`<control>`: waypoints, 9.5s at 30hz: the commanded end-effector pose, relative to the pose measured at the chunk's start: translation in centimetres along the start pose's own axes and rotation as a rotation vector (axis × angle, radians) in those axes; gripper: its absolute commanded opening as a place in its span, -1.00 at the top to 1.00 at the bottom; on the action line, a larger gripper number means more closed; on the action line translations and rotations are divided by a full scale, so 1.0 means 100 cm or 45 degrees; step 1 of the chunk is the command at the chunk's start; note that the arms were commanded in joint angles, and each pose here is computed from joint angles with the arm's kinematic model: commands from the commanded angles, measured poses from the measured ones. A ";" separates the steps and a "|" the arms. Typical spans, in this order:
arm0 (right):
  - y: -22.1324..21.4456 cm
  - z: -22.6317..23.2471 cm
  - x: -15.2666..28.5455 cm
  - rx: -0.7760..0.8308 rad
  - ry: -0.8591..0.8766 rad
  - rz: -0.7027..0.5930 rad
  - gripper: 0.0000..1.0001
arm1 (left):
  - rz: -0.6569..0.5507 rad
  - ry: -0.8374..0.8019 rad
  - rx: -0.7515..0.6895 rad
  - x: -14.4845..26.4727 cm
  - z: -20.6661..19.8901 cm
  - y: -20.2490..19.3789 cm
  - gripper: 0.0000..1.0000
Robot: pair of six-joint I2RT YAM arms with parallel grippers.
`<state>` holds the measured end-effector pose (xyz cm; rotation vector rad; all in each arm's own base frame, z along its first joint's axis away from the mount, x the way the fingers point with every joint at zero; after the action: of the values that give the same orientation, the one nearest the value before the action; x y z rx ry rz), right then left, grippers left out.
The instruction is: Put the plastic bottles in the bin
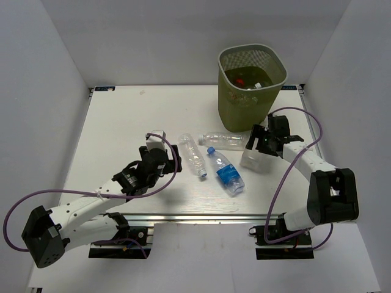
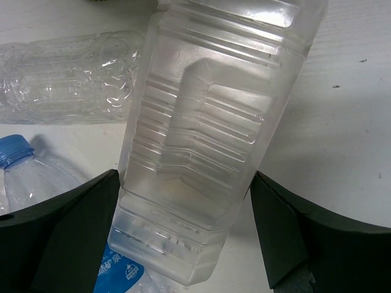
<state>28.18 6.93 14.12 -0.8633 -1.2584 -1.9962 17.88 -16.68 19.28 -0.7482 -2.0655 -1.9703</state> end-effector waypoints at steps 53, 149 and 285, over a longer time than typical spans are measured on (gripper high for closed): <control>-0.042 -0.023 0.010 -0.470 0.187 0.243 -0.53 | -0.032 -0.063 0.041 0.015 0.001 0.007 -0.98; 0.001 0.025 0.142 0.928 1.056 0.027 -0.81 | 0.486 0.149 0.032 -0.151 -0.092 -0.012 0.18; 0.010 0.134 -0.082 1.881 0.243 0.312 -0.78 | 0.084 0.081 0.728 0.034 0.028 -0.008 -0.99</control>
<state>36.44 20.81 14.25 0.0344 -1.8285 -0.5516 15.26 -13.69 20.24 -0.6435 -2.3673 -1.2392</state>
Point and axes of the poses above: each gripper's point midway between its finger pads, its own x axis back along the fingers, its own z axis along the line the jaws close on, y = z × x, the point moved 9 cm from there along x, back along the fingers, and after that the axes turned 9 degrees about -x, right-handed, at the moved point
